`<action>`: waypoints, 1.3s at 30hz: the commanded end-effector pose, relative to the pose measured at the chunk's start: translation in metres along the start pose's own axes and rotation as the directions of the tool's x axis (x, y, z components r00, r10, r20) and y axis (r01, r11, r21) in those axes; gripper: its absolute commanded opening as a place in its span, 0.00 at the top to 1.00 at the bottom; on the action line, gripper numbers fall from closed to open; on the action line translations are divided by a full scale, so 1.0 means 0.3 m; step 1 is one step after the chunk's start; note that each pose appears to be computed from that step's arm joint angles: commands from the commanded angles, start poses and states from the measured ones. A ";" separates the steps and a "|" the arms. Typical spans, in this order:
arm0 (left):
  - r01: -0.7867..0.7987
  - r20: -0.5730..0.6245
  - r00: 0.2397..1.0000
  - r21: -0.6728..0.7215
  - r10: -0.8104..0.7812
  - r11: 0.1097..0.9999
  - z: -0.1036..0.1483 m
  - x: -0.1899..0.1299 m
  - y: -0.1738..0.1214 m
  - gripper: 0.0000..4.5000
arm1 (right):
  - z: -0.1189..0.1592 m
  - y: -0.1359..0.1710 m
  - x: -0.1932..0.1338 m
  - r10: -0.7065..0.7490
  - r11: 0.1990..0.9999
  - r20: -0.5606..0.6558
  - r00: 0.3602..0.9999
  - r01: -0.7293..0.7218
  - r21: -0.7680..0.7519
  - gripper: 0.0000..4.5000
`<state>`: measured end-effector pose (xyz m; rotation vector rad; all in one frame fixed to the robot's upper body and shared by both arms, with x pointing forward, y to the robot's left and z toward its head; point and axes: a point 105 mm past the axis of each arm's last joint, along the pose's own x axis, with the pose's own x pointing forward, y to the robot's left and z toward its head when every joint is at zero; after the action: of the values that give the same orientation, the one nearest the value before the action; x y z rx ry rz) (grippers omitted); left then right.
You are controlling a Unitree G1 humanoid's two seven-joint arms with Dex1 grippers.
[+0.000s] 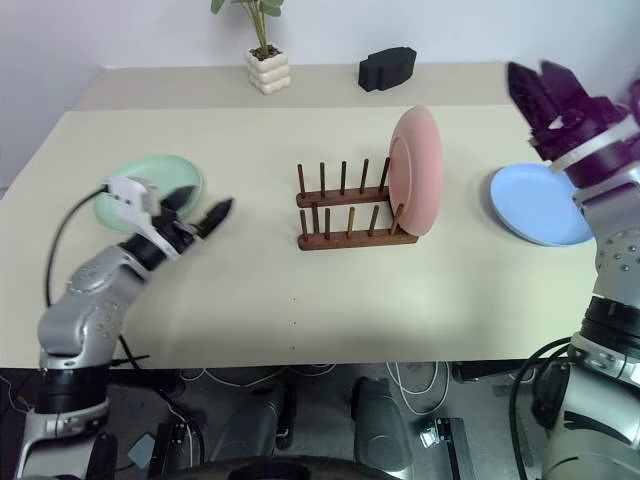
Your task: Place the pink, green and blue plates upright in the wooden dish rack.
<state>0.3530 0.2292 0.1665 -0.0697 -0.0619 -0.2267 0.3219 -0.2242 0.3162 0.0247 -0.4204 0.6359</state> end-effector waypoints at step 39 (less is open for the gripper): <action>-0.360 0.073 0.909 -0.358 0.411 0.861 0.148 0.049 0.282 0.98 | -0.291 0.522 0.127 0.510 0.817 -0.247 0.824 -0.554 -0.161 0.21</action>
<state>0.3897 0.3146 0.1613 -0.4851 0.0154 0.2254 0.2893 -0.0641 0.2235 -0.3303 -0.2400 1.1651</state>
